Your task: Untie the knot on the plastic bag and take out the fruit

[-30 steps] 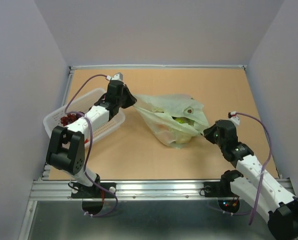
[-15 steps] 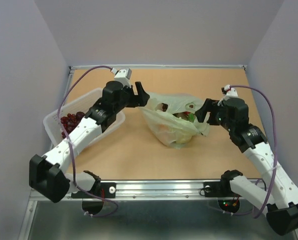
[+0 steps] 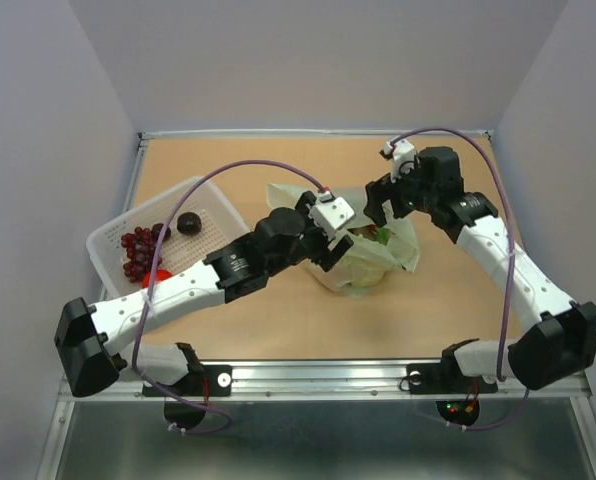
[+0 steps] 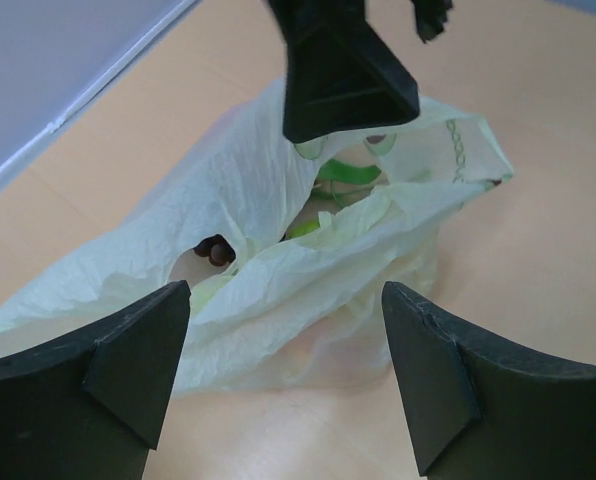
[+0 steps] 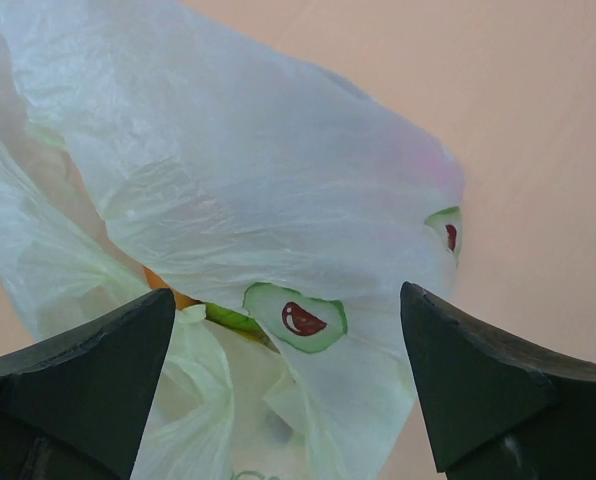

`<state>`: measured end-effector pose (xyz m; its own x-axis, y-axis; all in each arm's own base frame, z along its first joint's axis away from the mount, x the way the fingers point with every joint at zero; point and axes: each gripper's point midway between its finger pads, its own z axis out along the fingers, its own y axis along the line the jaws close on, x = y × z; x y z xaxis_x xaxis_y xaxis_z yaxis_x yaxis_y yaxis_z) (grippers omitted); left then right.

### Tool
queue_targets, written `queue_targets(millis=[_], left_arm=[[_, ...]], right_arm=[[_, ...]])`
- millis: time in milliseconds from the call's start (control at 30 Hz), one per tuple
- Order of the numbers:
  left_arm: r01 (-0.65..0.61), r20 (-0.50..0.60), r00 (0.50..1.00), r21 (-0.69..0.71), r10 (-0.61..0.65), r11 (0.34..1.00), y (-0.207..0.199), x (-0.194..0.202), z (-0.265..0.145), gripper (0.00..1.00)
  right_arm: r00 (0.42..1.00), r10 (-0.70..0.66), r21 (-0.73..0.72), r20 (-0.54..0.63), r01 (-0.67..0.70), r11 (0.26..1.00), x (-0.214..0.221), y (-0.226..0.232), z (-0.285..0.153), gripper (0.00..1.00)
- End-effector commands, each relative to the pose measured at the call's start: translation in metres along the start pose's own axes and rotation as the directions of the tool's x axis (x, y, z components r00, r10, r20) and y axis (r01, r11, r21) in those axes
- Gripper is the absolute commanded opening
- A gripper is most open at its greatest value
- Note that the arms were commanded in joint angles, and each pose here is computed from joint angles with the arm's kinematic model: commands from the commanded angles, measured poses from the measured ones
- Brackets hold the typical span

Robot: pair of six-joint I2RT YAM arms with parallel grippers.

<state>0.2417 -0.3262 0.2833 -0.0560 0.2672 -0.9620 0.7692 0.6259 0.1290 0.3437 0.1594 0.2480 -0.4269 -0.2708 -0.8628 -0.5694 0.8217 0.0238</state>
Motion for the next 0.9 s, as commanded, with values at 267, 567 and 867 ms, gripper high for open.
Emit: queue_targets(millis=[267,567,867], left_arm=[[-0.376,0.024,0.927,0.092,0.375,0.922,-0.021,0.018,0.049,0.89],[-0.339,-0.104,0.921,0.259,0.374,0.905,-0.062,0.088,0.078,0.86],[-0.151,-0.255,0.932,0.371,0.257,0.916,-0.105,0.154,0.068,0.3]], right_arm=[[0.979,-0.203,-0.228,0.017,0.202,0.952,-0.011,0.015,0.049,0.96],[0.982,-0.189,-0.172,-0.031,0.181,0.968,-0.002,0.001,0.065,0.54],[0.997,-0.068,0.001,-0.033,0.068,0.998,-0.008,-0.031,0.091,0.0]])
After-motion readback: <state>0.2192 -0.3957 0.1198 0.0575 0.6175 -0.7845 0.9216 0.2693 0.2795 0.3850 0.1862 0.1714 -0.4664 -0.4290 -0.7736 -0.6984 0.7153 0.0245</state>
